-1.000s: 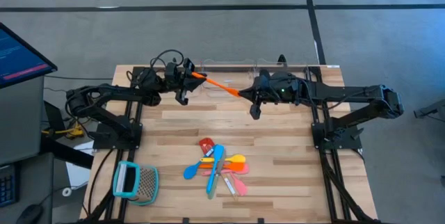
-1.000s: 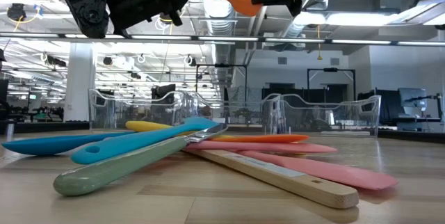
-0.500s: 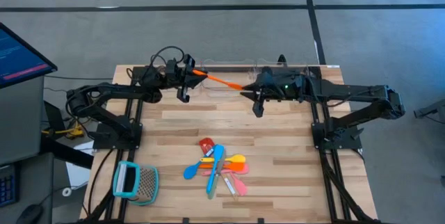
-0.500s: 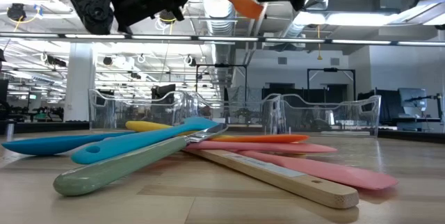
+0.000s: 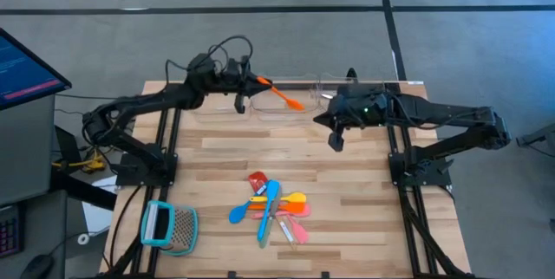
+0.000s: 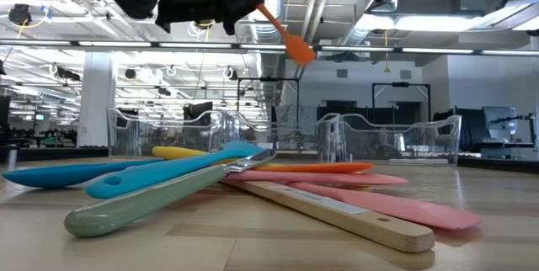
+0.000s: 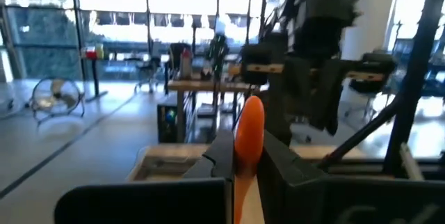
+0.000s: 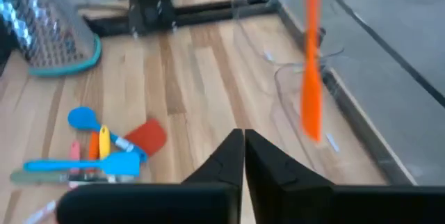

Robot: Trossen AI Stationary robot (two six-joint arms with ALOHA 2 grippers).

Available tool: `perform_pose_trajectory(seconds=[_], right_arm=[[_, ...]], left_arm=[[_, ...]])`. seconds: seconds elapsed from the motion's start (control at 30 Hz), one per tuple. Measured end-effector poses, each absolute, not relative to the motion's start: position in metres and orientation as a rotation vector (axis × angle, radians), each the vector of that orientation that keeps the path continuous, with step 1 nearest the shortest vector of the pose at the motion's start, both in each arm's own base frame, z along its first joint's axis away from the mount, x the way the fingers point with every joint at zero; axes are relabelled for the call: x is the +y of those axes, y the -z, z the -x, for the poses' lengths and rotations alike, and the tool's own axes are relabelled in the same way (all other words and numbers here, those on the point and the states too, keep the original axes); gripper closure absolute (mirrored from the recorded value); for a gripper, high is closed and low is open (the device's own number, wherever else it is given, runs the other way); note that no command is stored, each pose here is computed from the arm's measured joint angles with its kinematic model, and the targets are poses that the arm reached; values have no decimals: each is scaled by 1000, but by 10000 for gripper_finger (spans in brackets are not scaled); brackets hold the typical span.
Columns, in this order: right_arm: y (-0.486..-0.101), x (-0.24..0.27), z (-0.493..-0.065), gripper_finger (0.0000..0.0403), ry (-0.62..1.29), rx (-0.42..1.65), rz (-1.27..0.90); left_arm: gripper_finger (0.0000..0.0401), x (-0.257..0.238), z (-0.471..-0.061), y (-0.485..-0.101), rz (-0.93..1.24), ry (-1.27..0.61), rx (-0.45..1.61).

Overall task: Pick & Place Kitchen Items
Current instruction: Put the right orange spatula into the middle transparent bin

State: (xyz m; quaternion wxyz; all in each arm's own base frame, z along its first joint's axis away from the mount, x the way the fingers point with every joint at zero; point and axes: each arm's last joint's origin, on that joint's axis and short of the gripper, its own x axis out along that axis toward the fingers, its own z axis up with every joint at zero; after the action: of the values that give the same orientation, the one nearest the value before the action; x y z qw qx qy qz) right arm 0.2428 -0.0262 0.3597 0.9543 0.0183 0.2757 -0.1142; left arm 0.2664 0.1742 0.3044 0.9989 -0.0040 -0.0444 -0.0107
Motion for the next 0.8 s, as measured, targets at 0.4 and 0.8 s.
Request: perform_pose_trajectory(seconds=[0.4, 0.8], right_arm=[[-276, -16, -249, 402, 218, 607, -9], [-232, 16, -245, 402, 112, 508, -62]], left_arm=[[395, 192, -264, -323, -81, -147, -49], [395, 221, -276, -268, 104, -188, -55]])
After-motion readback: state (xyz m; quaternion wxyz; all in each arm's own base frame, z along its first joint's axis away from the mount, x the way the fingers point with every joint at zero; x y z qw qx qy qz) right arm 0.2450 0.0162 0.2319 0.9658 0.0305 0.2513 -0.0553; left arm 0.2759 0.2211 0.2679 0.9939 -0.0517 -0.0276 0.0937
